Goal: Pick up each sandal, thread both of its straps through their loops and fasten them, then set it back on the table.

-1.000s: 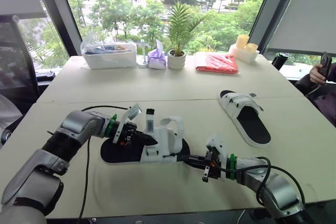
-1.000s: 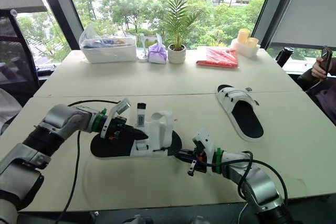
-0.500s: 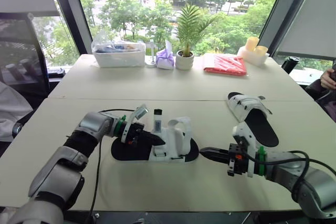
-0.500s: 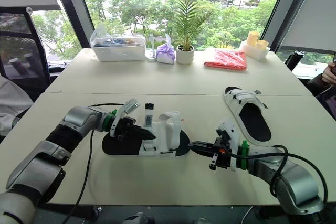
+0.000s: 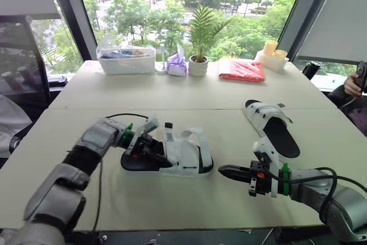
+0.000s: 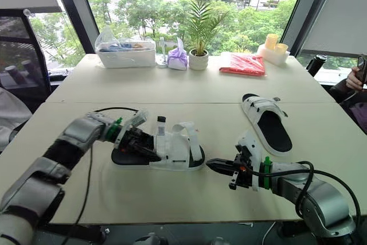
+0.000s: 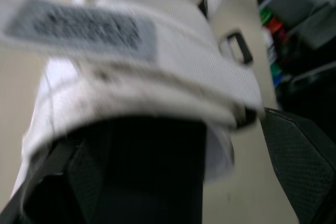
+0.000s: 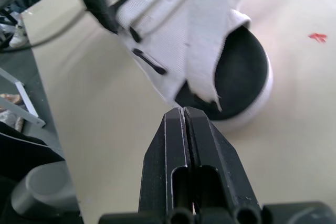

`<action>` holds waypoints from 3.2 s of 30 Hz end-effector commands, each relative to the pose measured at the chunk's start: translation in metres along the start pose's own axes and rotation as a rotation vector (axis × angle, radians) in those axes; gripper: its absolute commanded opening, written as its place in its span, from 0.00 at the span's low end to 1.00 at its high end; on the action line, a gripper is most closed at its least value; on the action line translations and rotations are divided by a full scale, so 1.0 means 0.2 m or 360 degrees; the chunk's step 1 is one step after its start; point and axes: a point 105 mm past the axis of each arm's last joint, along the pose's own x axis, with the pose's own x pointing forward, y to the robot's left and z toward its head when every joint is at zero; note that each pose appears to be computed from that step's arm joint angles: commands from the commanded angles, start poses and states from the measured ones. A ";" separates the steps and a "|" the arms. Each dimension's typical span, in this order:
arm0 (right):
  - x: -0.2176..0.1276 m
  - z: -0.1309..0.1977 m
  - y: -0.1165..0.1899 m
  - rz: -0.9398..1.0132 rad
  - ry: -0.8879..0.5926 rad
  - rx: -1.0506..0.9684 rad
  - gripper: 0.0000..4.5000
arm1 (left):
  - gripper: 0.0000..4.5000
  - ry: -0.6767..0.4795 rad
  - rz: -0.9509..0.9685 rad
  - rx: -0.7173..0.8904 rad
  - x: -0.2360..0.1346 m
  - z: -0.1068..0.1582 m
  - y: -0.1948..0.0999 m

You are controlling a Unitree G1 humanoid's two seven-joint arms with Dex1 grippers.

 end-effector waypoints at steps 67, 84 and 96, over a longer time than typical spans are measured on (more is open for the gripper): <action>0.12 0.00 -0.09 -0.0108 -0.0096 -0.0030 0.00 | 0.01 -0.0607 -0.0208 -0.0676 0.26 0.50 -0.08; 0.12 0.01 -0.09 -0.0154 -0.0122 -0.0017 0.00 | 0.01 -0.0514 -0.0198 -0.0612 0.33 0.45 -0.04; 0.12 0.01 -0.09 -0.0166 -0.0123 -0.0009 0.00 | 0.01 -0.0542 -0.0243 -0.0655 0.27 0.47 -0.02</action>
